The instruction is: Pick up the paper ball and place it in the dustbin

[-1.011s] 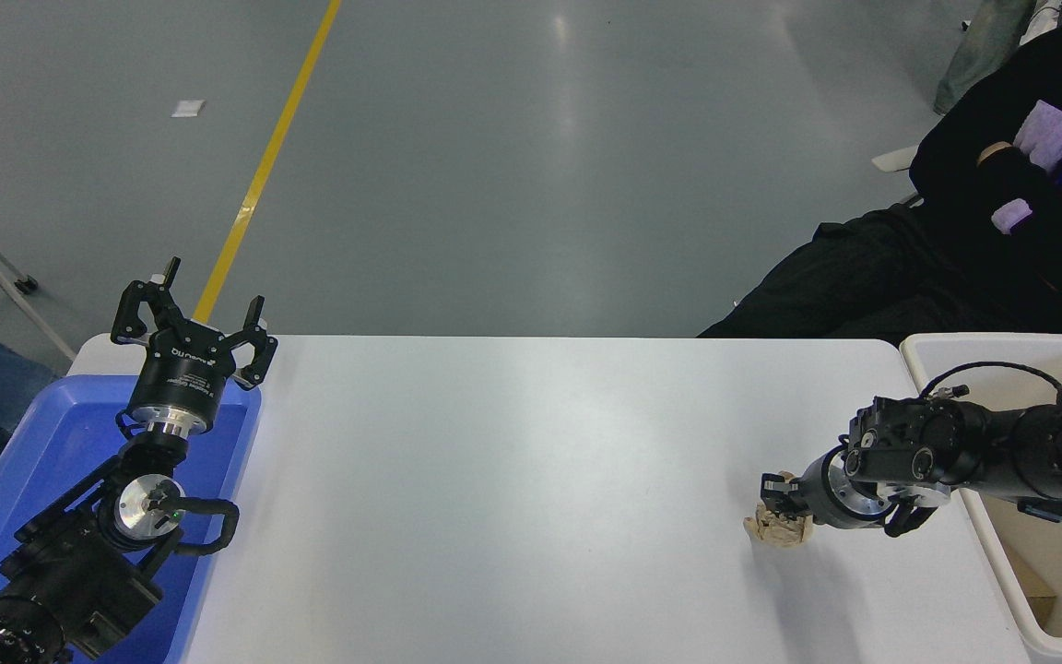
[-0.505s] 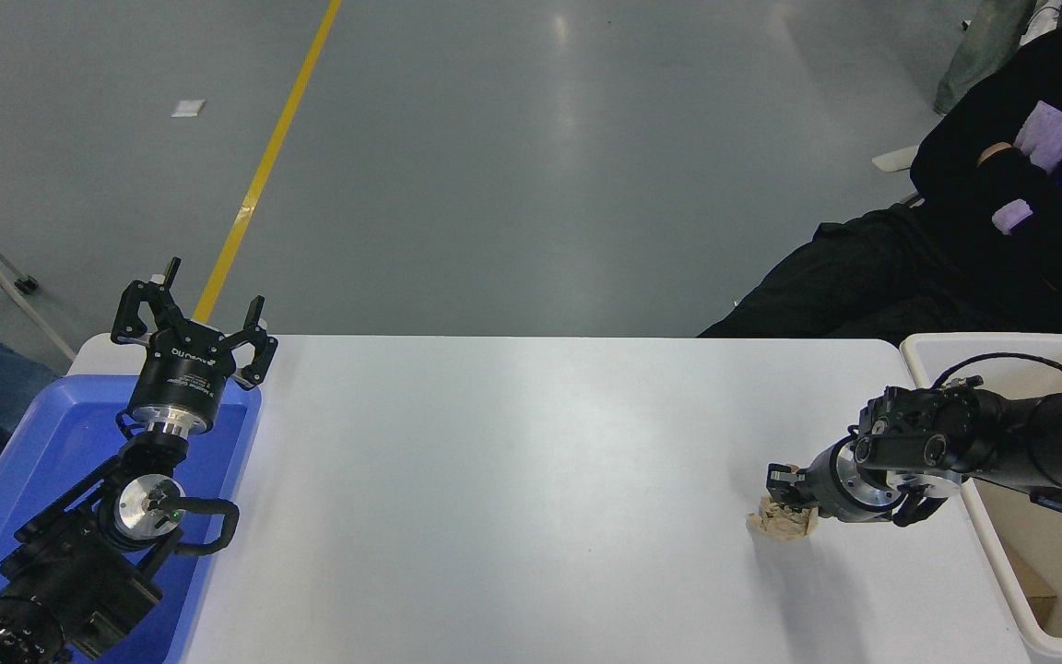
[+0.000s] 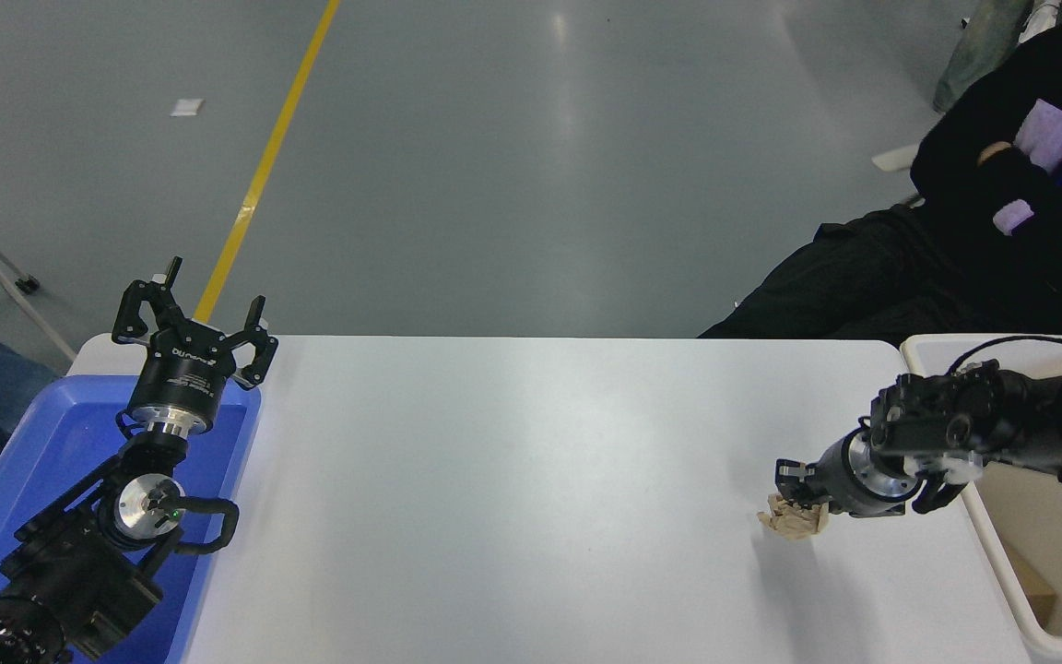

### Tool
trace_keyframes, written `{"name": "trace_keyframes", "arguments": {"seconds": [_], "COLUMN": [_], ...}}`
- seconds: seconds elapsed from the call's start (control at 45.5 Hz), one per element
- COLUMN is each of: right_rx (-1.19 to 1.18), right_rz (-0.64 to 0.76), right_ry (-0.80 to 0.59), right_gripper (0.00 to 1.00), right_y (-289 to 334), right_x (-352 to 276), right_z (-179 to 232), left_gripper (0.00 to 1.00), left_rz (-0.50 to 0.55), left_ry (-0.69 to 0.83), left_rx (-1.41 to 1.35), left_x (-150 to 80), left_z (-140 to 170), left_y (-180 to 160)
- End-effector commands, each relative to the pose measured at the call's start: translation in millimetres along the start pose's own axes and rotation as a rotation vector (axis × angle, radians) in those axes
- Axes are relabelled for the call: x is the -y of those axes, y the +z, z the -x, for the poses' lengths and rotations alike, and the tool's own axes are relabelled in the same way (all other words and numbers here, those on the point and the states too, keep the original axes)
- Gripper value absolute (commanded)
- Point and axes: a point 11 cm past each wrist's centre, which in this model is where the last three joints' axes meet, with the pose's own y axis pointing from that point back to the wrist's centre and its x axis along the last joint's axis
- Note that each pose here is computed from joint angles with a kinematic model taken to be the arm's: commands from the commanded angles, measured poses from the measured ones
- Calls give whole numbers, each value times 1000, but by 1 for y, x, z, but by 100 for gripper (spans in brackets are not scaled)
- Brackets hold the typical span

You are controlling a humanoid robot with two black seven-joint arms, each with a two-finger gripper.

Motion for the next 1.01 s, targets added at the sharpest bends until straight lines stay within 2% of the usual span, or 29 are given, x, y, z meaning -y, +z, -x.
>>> {"name": "trace_keyframes", "arguments": {"seconds": [0.0,0.044,0.242,0.33,0.44,0.989], "right_rx": [-79,-99,-70,-99,-119,-106], "right_rz": [-19,-40,-150,-200,-226,-204], "right_ry": [-198,-220,7,140,215,246], "right_gripper": [0,0,0,0,0,0], "right_y": [-10,-19,-45,-58,-65,-57], "right_x": [-95,-116,-205,-261,-293,-304], "right_z": [-2,-7,-47,-58,-61,-63], "left_gripper": [98,98,98,98,98,98], "left_rz": [-1,-1,1,0,1,2], "left_ry": [0,0,2,3,3,3], "left_rx": [0,0,-2,0,-1,-1], "left_x": [0,0,-1,-1,-1,-1], "left_z": [0,0,-1,-1,-1,-1], "left_y": [0,0,0,0,0,0]}}
